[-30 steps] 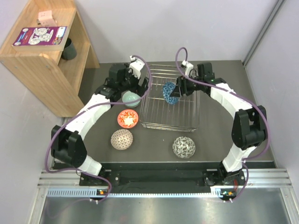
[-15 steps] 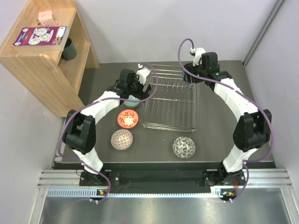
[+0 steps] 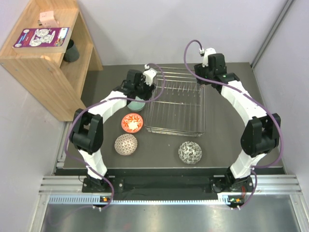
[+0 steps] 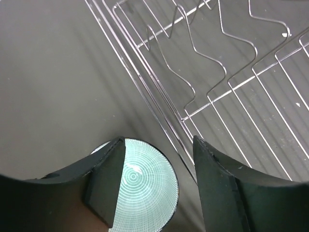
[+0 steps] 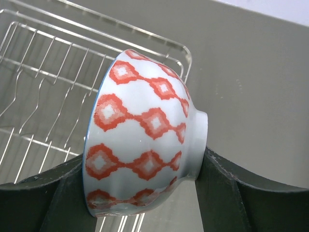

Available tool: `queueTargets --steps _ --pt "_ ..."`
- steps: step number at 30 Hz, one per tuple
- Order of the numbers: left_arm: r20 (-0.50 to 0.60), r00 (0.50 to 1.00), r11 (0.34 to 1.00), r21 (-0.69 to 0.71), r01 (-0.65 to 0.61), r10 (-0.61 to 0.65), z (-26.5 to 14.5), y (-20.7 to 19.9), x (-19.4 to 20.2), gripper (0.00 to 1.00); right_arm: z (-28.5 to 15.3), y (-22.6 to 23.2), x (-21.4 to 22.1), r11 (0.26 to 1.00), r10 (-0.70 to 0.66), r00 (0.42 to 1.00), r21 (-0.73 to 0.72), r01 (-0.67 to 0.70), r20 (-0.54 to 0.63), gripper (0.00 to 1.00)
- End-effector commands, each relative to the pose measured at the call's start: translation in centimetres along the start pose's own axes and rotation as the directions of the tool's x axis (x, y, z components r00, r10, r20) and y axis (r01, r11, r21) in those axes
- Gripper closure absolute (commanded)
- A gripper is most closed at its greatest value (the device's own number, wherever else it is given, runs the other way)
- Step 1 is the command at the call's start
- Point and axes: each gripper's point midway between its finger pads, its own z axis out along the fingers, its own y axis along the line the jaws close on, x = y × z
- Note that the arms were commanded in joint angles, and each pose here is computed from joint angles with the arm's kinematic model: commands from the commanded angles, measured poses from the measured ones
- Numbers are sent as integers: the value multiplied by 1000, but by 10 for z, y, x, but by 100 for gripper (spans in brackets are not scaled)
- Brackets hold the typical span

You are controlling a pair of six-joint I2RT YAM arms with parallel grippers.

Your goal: Load the bowls into the dish rack

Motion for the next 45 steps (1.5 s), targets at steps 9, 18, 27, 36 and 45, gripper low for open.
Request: queueTargets --steps 9,18,27,36,45 --pt "-38 999 998 65 7 -4 -3 -17 11 55 -3 4 -27 978 -46 997 207 31 69 100" --pt "-116 993 996 83 11 -2 -17 -39 28 61 4 15 -9 972 -63 998 227 54 30 100" --pt "-157 988 996 87 13 0 -26 -53 37 69 8 30 22 973 -85 996 215 88 -20 100" --pt "-152 988 997 74 20 -8 -28 -55 33 73 12 50 38 976 -110 993 183 116 -43 100" --pt "-144 990 996 85 22 -10 -31 -59 29 73 34 58 52 978 -102 991 175 115 -82 100"
